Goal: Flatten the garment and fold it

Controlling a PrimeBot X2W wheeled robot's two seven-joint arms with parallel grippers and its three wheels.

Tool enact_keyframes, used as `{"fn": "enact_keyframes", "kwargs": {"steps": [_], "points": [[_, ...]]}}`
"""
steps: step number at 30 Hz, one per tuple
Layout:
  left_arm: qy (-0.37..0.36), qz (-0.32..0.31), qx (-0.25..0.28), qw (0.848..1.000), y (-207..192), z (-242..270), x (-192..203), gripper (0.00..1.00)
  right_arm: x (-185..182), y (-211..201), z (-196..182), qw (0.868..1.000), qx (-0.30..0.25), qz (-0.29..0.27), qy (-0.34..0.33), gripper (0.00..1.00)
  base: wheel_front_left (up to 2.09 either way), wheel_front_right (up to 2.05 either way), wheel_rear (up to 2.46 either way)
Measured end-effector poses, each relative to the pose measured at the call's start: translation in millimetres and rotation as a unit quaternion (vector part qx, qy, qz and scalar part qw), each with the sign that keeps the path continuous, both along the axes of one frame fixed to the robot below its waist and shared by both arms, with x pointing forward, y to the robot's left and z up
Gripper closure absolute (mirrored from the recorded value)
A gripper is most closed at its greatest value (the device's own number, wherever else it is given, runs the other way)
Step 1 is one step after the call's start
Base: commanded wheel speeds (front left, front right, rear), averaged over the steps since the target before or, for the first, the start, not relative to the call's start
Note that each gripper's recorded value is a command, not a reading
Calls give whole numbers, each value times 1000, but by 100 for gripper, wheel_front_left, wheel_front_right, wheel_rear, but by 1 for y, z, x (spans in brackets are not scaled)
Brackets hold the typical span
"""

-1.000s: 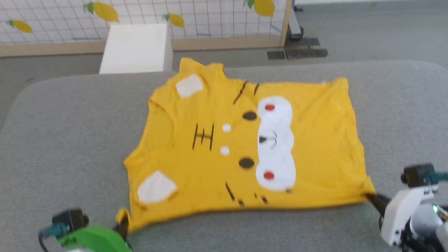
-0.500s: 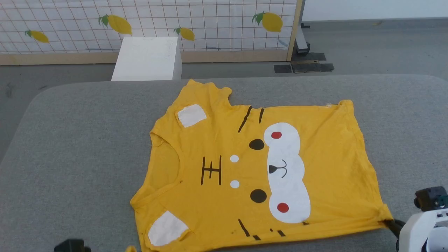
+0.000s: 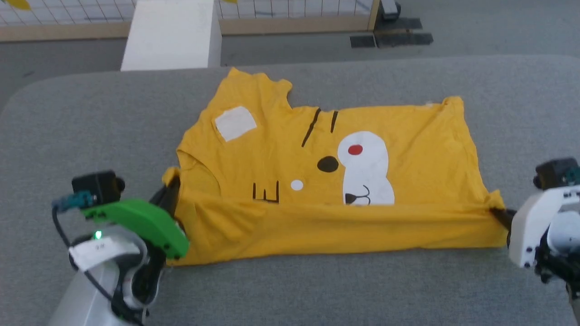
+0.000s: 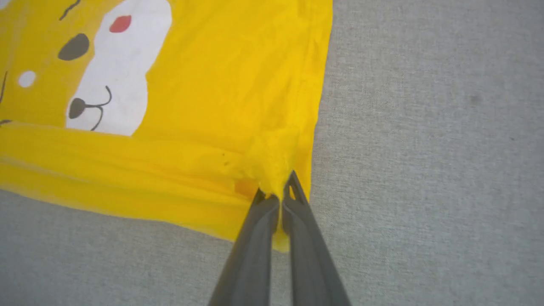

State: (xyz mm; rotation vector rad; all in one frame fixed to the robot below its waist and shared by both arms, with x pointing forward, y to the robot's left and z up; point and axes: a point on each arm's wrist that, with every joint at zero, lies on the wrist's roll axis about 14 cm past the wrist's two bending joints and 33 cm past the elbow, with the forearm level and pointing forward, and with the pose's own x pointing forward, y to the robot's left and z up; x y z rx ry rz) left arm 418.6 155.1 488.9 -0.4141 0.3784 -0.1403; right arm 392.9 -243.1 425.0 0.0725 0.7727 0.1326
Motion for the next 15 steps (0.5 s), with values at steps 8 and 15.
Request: {"fn": "enact_keyframes", "kwargs": {"steps": [8,15], "points": [[10,-15,30,999,-9,-30,47,100,26,-1,-17,998,-32,2,57,100,0,0,0],[61,-24,38,997,-14,-81,57,100,22,-7,-55,987,-73,15,143,100,0,0,0]]}}
